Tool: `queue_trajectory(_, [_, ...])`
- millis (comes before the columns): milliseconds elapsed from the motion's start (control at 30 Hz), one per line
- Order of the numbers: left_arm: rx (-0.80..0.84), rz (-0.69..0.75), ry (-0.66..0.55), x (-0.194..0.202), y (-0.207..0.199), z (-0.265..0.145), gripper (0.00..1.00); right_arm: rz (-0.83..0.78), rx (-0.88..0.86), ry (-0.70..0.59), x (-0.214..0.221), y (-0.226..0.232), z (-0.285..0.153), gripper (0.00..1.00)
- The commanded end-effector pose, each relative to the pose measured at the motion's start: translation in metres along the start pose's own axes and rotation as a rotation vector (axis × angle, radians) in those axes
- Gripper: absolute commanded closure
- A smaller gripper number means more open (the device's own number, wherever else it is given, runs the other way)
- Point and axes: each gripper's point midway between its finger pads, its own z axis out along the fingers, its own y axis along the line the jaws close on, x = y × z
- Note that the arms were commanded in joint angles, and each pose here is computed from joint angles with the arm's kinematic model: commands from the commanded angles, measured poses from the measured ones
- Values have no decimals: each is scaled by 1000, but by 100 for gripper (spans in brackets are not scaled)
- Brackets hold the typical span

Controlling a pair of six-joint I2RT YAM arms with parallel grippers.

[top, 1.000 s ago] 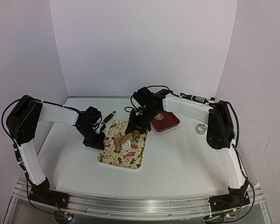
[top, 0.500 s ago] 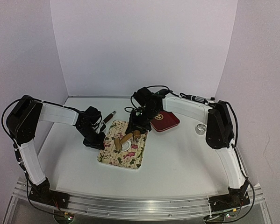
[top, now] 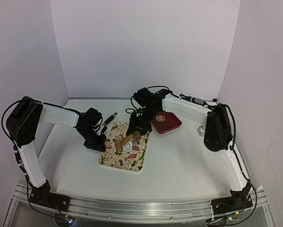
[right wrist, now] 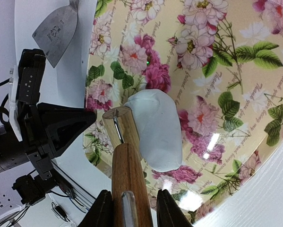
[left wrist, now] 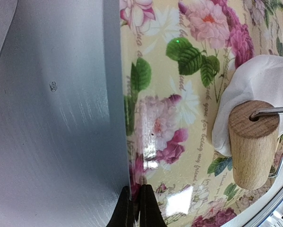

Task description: Roll out the dumpling wrappers from the dough

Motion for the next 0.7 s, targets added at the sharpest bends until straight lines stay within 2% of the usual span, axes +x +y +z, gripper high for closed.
queue_trajectory(0, [-87,-14,87,29,27,13,100,211,631,89,23,-184,33,100])
queue_trajectory(667, [-91,-48,71,29,40,7,100,313,758,129,37,-238,5,100])
